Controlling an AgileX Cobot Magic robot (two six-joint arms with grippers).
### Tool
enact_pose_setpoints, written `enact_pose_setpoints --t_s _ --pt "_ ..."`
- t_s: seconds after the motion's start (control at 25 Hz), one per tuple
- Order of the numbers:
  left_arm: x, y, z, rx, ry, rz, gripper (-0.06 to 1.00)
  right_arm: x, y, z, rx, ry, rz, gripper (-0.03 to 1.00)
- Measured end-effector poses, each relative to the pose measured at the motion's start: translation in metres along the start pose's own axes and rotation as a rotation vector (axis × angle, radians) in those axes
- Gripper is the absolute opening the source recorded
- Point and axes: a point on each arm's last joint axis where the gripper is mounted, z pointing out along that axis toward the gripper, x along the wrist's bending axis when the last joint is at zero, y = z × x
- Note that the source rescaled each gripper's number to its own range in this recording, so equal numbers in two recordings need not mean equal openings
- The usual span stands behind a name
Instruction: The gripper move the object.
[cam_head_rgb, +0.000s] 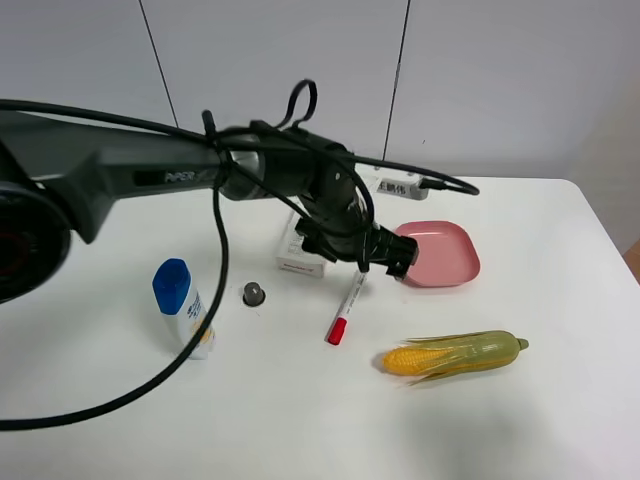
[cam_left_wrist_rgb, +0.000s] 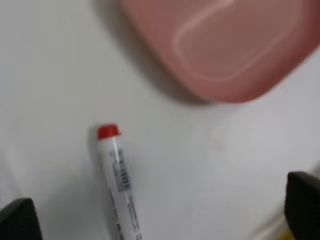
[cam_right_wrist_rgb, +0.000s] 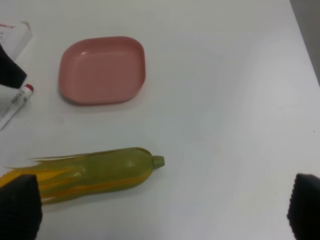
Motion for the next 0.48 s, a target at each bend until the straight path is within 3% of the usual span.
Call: enact_pose_setpoints --t_s 0.16,0.24,0.32,0.48 --pt "-0.012 0.018 -0.066 -0.114 0.002 0.178 0.99 0.0 0.0 0.0 0.0 0.0 0.0 1.0" --pt "-0.005 0.025 -0.089 -0.153 0.012 0.229 0.99 0.0 0.0 0.0 0.0 0.0 0.0 1.0" --pt "0.016 0.033 -0.107 -0.182 0.043 0.252 0.99 0.0 0.0 0.0 0.0 0.0 0.0 1.0" --pt "0.095 0.045 -0.139 -0.201 0.156 0.167 1.0 0.0 0.0 0.0 0.0 0.0 0.0 1.0"
